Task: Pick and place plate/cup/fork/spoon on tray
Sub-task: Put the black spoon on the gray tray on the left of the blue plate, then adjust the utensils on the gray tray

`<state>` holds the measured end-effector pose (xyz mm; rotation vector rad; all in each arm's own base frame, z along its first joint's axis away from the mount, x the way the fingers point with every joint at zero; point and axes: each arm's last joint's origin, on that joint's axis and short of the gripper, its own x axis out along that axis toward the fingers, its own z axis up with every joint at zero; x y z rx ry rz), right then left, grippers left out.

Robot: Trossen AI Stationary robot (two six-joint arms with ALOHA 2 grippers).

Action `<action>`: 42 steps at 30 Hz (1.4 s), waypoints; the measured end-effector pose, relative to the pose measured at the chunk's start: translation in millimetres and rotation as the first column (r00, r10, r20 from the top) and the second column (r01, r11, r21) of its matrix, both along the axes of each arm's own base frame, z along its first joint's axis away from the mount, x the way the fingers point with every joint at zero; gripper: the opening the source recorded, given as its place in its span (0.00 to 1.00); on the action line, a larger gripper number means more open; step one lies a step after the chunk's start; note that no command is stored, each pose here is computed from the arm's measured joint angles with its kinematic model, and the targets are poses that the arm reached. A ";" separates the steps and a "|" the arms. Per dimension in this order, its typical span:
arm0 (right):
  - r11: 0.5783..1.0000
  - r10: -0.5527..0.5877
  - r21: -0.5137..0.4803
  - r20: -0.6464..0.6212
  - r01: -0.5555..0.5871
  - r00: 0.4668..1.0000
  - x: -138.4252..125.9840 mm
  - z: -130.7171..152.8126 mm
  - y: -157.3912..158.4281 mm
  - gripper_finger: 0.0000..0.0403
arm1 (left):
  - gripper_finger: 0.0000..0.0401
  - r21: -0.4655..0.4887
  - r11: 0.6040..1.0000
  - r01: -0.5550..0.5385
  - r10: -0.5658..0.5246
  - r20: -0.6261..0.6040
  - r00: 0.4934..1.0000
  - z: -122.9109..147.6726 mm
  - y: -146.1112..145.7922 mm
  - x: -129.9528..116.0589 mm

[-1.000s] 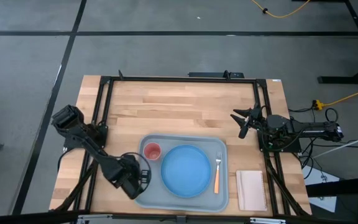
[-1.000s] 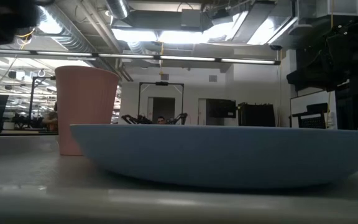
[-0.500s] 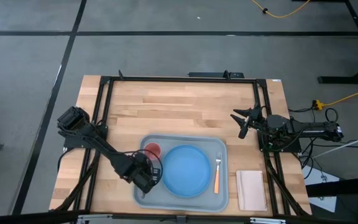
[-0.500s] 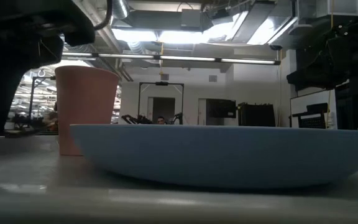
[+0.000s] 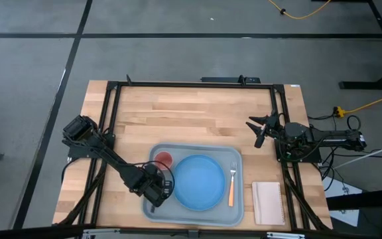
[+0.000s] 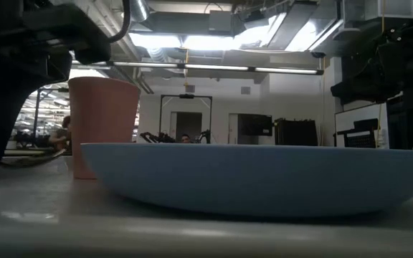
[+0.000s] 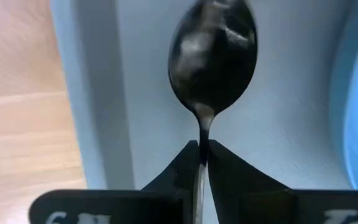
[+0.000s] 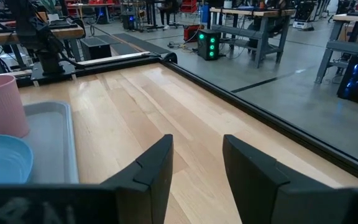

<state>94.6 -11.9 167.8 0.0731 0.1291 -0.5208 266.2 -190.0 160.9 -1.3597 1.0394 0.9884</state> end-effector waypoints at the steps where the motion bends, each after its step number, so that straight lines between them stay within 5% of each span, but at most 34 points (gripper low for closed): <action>1: 1.000 0.000 0.000 0.001 0.000 1.000 0.0 0.1 0.0 0.36 | 0.07 -0.002 1.000 0.000 0.000 0.004 1.000 0.1 -0.3 0.4; 16: 1.000 0.000 0.001 0.001 0.000 1.000 0.0 0.1 0.0 0.36 | 0.02 -0.006 1.000 -0.004 0.004 0.006 1.000 1.2 -0.1 0.2; 22: 1.000 0.000 0.001 0.001 0.000 1.000 0.0 0.1 0.0 0.36 | 0.00 -0.026 0.999 0.046 -0.044 0.081 0.996 25.0 -0.7 -7.1; 29: 0.999 -0.008 0.052 0.030 0.007 1.000 0.0 0.1 0.0 0.36 | 0.03 0.147 0.981 0.127 -0.165 0.287 0.944 66.8 -1.3 -29.6; 34: 0.997 -0.013 0.074 0.042 0.010 0.999 0.0 0.1 0.0 0.36 | 0.05 0.358 0.911 0.205 -0.305 0.249 0.919 86.3 11.0 -55.4; 37: 0.993 -0.025 0.119 0.067 0.017 0.997 0.0 0.1 -0.1 0.36 | 0.07 0.539 0.819 0.197 -0.354 0.203 0.913 94.4 21.6 -71.7; 42: 0.957 -0.036 0.290 0.155 -0.010 0.987 0.6 0.2 0.9 0.36 | 0.08 0.698 0.686 0.207 -0.399 0.123 0.908 106.4 36.5 -94.3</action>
